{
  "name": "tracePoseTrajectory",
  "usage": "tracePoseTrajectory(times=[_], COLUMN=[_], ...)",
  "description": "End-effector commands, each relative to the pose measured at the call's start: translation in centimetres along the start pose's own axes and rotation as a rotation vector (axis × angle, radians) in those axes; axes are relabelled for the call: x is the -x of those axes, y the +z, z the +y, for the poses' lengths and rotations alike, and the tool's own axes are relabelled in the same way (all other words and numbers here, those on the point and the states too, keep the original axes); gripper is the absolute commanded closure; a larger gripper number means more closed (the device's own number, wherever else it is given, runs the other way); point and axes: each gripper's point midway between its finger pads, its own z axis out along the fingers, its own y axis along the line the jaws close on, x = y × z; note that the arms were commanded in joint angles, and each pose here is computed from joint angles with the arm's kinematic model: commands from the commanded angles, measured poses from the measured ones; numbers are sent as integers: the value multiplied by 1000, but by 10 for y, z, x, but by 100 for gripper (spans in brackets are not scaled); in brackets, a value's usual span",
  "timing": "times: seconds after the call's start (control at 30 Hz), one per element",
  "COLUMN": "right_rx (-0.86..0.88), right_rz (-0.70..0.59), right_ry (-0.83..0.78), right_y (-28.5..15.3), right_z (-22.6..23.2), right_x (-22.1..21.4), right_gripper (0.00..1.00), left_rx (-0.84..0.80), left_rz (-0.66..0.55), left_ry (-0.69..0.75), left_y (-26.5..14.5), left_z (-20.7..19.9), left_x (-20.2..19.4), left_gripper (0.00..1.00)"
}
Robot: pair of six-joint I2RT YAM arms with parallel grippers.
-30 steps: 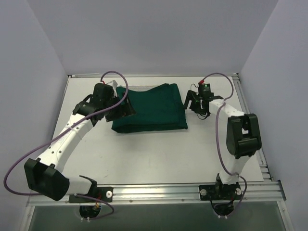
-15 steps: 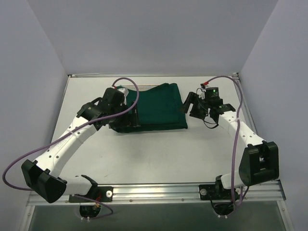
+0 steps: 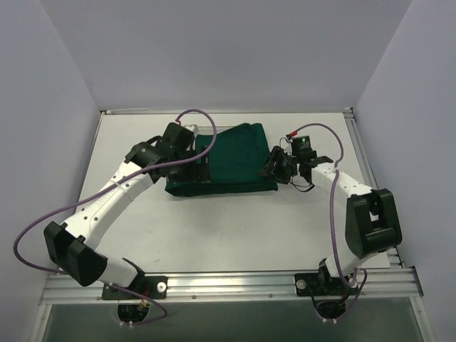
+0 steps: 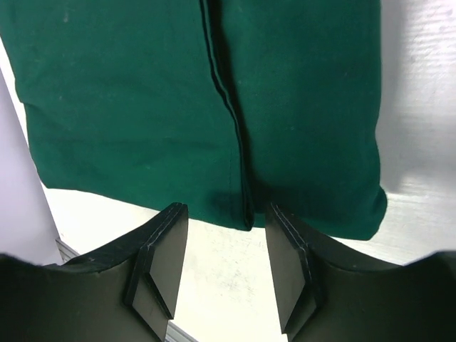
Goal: Open and lay out the surgical kit
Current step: Open the surgical kit at the center of the board.
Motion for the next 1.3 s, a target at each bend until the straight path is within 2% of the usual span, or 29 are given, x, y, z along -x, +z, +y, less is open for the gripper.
tracePoseTrajectory(times=[0.0, 0.2, 0.3, 0.37, 0.53, 0.67, 0.8, 0.83, 0.97, 1.1, 1.27], right_rx=[12, -4, 1, 10, 31, 73, 139, 162, 220, 250, 282], right_rz=[-1, 28, 31, 19, -15, -11, 0, -4, 11, 20, 19], right_ry=[-1, -13, -18, -26, -52, -67, -51, -29, 15, 46, 79], right_y=[4, 10, 10, 7, -11, -19, -27, -29, -35, -40, -49], right_z=[9, 8, 11, 17, 37, 55, 73, 79, 91, 98, 105], right_x=[-4, -18, -20, -15, 1, 8, 10, 13, 14, 13, 17], right_gripper=[53, 56, 70, 83, 100, 100, 100, 100, 100, 100, 100], left_rx=[-24, -17, -15, -13, -80, -145, -206, -213, -215, -189, -181], left_rz=[-39, -43, -50, -63, -147, -269, -351, -362, -358, -303, -305], left_ry=[29, 37, 48, 67, 178, 358, 436, 450, 530, 571, 623], left_y=[-12, -10, -8, -8, -4, -2, 20, 25, 57, 90, 105], left_z=[-8, -6, -6, -7, -30, -60, -85, -89, -96, -94, -108], left_x=[12, 12, 13, 16, 33, 49, 64, 65, 57, 45, 43], left_gripper=[11, 11, 11, 11, 6, 3, 2, 6, 6, 6, 6])
